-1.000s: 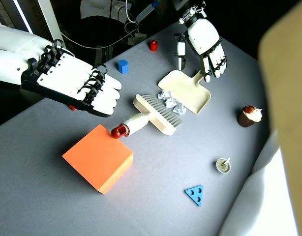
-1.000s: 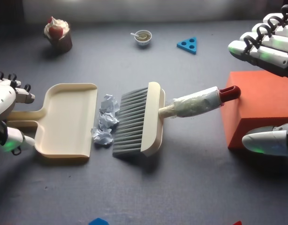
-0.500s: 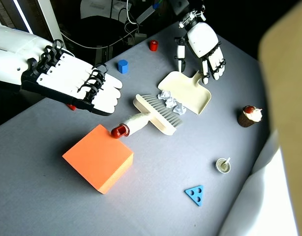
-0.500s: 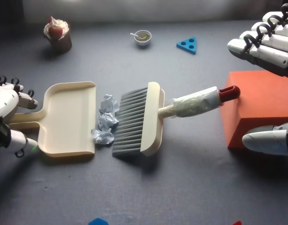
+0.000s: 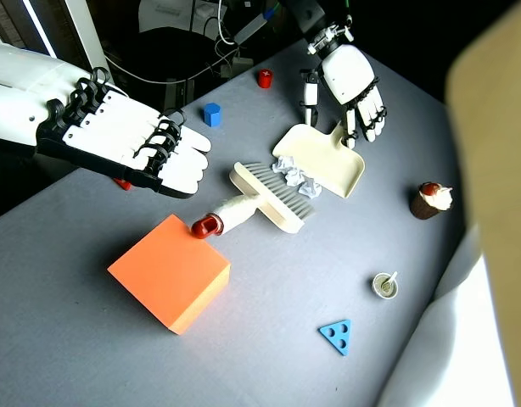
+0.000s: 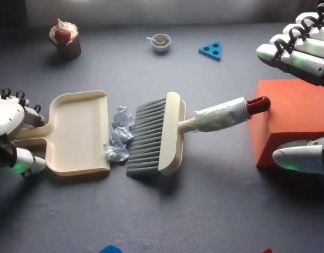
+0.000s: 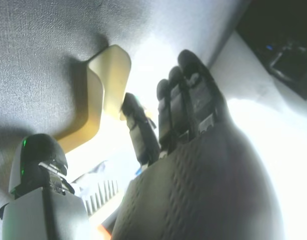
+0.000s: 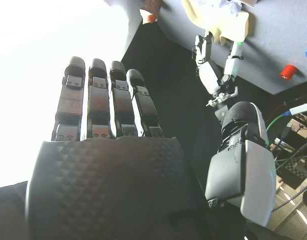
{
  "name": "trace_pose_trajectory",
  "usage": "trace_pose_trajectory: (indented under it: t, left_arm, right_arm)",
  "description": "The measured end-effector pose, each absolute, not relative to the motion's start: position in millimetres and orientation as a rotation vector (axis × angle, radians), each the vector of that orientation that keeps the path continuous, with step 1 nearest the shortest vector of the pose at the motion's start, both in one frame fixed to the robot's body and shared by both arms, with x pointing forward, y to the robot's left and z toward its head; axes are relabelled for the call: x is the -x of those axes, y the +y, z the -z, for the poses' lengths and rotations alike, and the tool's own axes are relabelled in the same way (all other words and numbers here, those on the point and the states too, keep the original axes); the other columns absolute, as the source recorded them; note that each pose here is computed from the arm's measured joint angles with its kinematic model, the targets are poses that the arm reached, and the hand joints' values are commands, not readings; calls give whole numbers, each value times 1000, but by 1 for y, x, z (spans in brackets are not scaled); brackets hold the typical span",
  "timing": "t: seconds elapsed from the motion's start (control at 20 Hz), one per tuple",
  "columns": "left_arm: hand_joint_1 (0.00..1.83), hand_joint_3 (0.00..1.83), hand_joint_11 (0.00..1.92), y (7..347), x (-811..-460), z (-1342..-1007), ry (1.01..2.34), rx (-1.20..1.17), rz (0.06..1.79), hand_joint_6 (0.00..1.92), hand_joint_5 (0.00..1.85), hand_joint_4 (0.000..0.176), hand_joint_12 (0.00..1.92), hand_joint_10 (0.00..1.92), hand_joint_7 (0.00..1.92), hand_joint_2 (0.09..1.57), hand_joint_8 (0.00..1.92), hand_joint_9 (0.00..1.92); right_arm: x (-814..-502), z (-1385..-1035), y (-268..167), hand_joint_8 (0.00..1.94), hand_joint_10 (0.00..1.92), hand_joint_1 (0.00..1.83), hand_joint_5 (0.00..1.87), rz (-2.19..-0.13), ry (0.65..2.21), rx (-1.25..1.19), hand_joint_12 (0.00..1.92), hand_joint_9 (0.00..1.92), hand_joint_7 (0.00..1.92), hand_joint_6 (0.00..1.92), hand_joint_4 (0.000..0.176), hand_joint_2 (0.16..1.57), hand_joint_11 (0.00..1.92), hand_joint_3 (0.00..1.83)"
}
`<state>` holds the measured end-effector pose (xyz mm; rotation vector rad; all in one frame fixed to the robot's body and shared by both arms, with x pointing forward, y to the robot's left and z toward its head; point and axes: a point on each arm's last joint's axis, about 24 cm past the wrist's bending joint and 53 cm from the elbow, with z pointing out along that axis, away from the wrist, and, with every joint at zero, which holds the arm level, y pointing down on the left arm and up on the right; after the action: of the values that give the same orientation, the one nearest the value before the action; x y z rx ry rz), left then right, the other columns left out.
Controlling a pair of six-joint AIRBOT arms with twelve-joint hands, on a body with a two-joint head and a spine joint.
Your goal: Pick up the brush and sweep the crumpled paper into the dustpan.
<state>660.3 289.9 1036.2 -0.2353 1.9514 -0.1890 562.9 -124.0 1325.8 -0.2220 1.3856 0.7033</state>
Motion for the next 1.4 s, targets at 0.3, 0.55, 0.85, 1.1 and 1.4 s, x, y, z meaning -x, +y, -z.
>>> trace_pose_trajectory:
  t: [0.3,0.55,0.85,1.1,1.4]
  left_arm:
    - [1156,0,290,291,-664,-1041,1930,234,188,764,1109,0,390,7,508,1062,4,425]
    - [1116,0,293,286,-669,-1042,1935,203,204,831,1071,0,395,4,495,1076,6,422]
    - [1119,0,280,273,-677,-1046,1935,184,243,799,1090,0,396,1,480,1068,2,391]
    - [1124,0,225,278,-689,-1056,1912,175,235,777,1103,0,419,3,470,1062,4,349]
    - [1116,0,207,281,-698,-1064,1898,168,235,731,1130,15,408,4,440,1051,4,313]
  right_arm:
    - [-563,-1326,-123,6,10,0,105,-702,1383,227,12,186,162,7,0,1015,163,4]
    - [-564,-1328,-119,6,6,0,100,-716,1368,220,12,181,158,5,0,1018,166,3]
    - [-570,-1330,-122,7,7,210,147,-642,1338,207,26,231,220,6,0,969,234,0]
    - [-576,-1334,-130,2,1,522,124,-605,1304,141,16,223,217,1,0,896,230,0]
    - [-577,-1338,-128,9,8,903,115,-611,1277,120,18,211,198,9,0,877,245,0]
